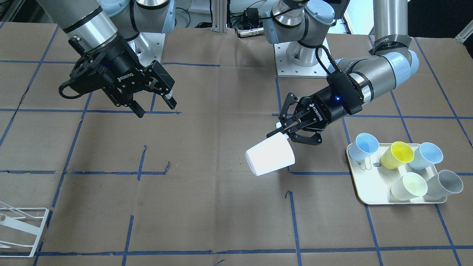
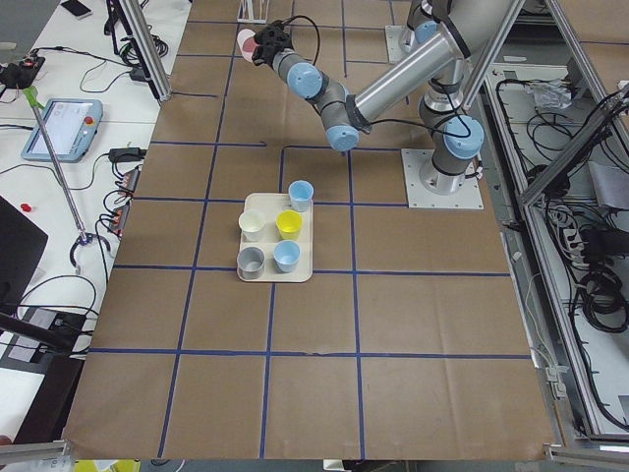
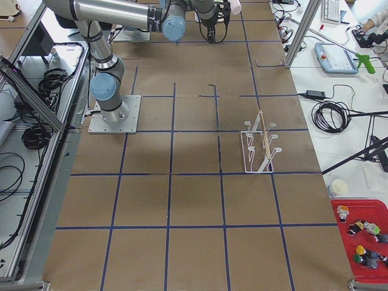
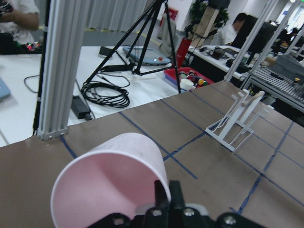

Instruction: Transfer IKEA cup to right arm and place on rack

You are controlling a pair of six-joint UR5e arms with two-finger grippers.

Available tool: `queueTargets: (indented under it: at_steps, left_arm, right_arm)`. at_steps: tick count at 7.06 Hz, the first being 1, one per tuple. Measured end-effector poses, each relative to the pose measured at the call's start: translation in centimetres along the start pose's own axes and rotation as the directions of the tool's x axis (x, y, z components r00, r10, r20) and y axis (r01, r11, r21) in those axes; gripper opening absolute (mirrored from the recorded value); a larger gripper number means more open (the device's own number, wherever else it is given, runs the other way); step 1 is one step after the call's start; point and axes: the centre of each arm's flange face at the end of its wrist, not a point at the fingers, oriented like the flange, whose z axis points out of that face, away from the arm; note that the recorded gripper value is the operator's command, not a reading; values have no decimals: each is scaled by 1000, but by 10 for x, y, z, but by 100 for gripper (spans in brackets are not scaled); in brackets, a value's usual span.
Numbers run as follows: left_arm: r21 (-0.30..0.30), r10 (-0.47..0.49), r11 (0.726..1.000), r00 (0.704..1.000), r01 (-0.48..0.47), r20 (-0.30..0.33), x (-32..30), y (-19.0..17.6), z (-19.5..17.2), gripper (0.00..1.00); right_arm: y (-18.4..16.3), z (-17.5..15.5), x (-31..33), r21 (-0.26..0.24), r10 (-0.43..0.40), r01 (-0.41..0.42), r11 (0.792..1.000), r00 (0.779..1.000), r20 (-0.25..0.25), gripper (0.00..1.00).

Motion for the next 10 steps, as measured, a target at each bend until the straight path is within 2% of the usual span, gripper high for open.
queueTargets:
  at_steps: [1,2,4,6,8,10]
  left_arm:
    - [40,53,998,998,-51,-44,5,3,1,0]
    - [65,95,994,993,-90,-65,2,14,4,0]
    - [89,101,992,991,-93,-87,-7,41,12,0]
    - [87,54,995,996,-47,-76,-8,50,15,0]
    - [48,14,999,1000,-13,-20,-1,52,36,0]
    - [14,-9,1000,1000,9,28,8,57,57,0]
  right_arm:
    - [0,15,5,22,94,-96,995,992,87,99]
    - [4,26,9,40,182,-191,981,970,160,99]
    - [10,29,7,42,331,-356,933,900,284,98]
    - [22,30,4,62,388,-446,893,832,397,97]
    - [24,41,7,82,399,-494,866,779,484,98]
    - [39,41,5,97,421,-576,812,692,587,98]
